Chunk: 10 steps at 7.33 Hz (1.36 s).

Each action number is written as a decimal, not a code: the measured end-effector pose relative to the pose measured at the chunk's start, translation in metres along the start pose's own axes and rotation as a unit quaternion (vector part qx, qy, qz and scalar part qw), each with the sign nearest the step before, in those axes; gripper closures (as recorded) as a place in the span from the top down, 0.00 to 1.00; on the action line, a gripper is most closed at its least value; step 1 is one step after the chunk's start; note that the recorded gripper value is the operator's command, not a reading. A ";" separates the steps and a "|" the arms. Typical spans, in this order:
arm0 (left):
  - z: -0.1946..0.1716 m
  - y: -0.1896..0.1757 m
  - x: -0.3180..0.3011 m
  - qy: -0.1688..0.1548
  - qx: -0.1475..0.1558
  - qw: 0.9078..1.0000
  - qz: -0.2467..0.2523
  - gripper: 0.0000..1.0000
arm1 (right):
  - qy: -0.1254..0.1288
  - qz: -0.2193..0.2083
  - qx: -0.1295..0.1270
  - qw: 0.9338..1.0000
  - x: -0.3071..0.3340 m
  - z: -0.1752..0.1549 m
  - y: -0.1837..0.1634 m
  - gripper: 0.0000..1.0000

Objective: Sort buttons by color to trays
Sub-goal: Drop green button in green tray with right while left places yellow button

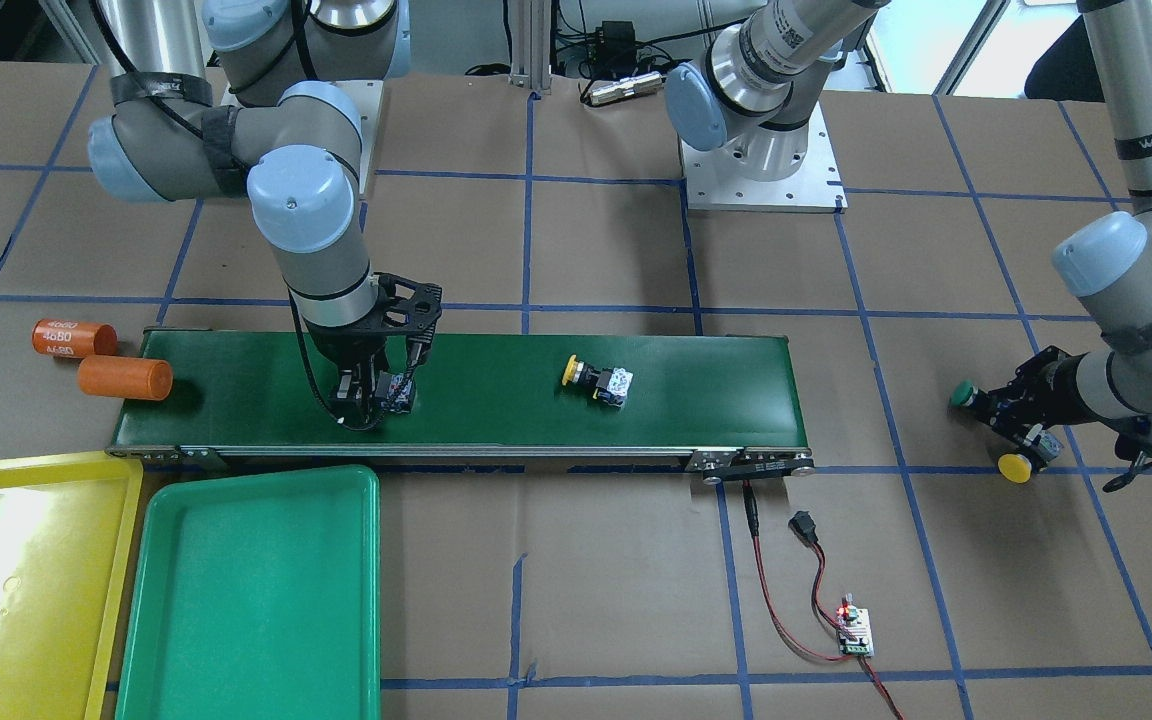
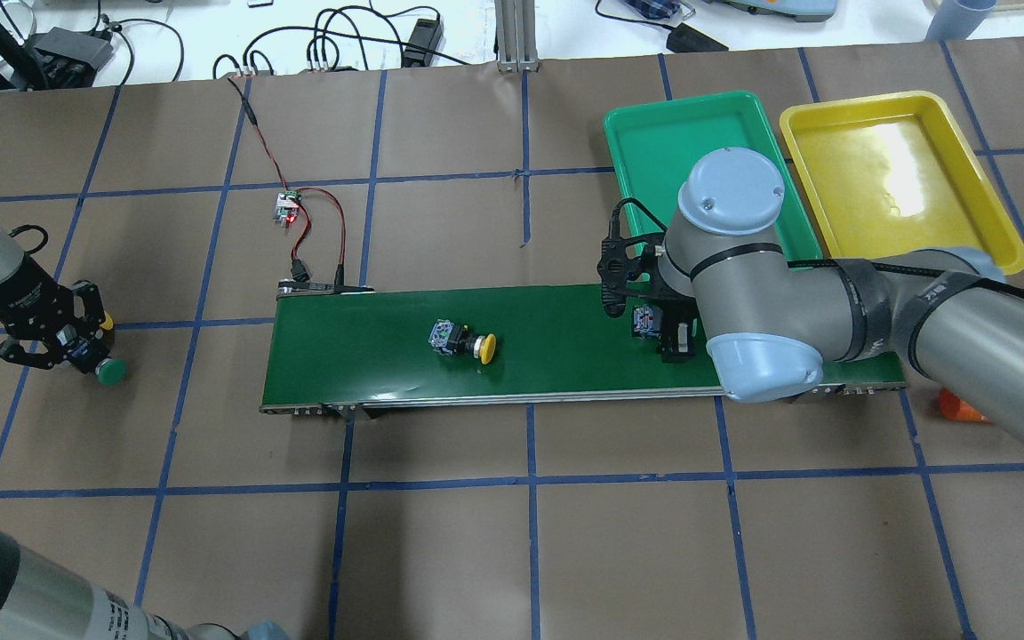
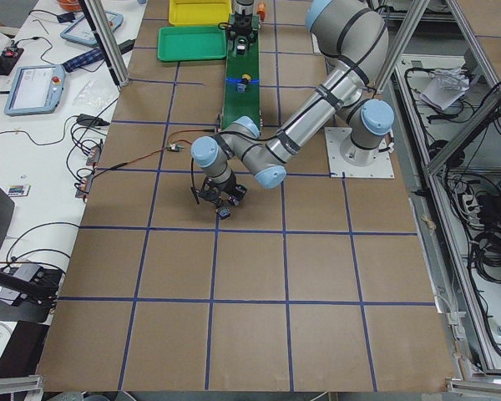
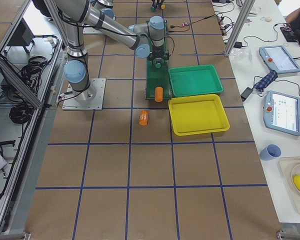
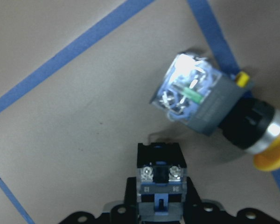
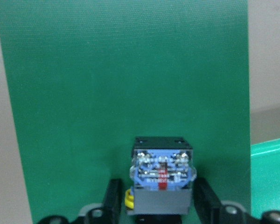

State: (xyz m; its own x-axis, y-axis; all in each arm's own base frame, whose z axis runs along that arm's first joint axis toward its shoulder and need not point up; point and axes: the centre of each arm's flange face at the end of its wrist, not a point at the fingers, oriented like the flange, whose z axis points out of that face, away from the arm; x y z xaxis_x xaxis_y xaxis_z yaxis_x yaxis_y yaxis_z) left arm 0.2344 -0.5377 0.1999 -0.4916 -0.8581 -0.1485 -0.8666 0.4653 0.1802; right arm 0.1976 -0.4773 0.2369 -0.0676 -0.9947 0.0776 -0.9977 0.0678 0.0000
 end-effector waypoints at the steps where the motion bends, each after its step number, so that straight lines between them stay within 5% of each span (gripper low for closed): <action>1: -0.014 0.012 0.002 0.013 -0.006 1.000 -0.010 0.00 | 0.000 0.004 -0.002 1.000 0.003 -0.003 0.002 0.23; 5: -0.069 0.145 0.070 0.038 -0.041 0.992 -0.114 0.00 | 0.029 0.029 0.001 0.999 0.083 -0.069 0.020 0.28; 7: -0.077 0.225 0.112 0.043 -0.057 0.986 -0.154 0.00 | 0.054 0.034 0.006 0.998 0.131 -0.064 0.057 0.38; 8: -0.071 0.261 0.132 0.038 -0.068 0.981 -0.177 0.00 | 0.063 0.016 0.006 0.998 0.144 -0.046 0.067 0.99; 10: -0.053 0.302 0.160 0.032 -0.070 0.974 -0.214 0.00 | 0.052 -0.010 0.014 0.999 0.153 -0.016 0.072 1.00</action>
State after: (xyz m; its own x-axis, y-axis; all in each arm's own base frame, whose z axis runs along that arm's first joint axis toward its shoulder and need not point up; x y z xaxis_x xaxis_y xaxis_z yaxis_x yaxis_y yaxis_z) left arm -0.1017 -0.5453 0.2822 -0.0782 -0.9806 -0.1796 -0.9685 0.0319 0.2471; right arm 0.1160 -0.6234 0.2651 -0.0476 -0.9824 0.1806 -0.9987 0.0436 -0.0256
